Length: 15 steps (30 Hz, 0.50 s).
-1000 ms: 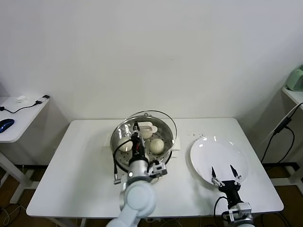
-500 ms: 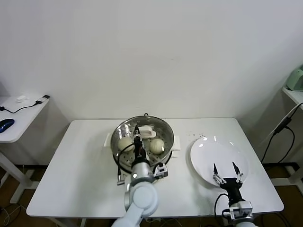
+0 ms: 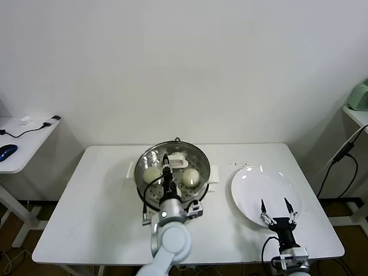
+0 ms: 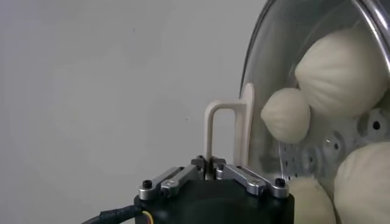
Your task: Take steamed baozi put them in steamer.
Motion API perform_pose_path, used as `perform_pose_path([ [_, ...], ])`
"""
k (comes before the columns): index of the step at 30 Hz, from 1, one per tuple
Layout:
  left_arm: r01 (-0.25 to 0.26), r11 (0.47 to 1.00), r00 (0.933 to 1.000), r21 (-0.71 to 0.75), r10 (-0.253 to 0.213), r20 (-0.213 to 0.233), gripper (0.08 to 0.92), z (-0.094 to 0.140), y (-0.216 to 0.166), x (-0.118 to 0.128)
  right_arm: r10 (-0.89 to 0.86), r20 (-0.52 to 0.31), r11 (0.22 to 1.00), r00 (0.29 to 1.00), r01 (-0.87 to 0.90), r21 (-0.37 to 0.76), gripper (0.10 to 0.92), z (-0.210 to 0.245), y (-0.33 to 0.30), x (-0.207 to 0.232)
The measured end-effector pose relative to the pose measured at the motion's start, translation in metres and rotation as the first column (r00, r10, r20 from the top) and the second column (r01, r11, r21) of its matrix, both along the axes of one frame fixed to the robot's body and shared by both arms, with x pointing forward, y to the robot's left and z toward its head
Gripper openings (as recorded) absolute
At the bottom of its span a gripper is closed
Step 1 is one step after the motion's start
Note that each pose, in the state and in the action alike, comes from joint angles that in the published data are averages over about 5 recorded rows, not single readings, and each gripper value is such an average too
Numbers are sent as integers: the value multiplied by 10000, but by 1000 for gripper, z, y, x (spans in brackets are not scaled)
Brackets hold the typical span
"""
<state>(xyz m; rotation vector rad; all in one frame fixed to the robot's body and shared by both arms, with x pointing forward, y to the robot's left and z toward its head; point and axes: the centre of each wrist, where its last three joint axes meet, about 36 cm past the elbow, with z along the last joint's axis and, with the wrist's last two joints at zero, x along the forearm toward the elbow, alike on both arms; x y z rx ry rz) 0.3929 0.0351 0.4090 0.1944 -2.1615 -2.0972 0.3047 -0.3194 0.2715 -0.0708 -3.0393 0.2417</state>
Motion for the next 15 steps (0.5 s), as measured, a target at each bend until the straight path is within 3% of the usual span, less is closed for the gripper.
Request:
perform_pose_path([
  [15,652,9965,9977,-523,-641,221,594,17,2,-18,197,-6,9998,9998,-197,-50,823,3,2,-1],
])
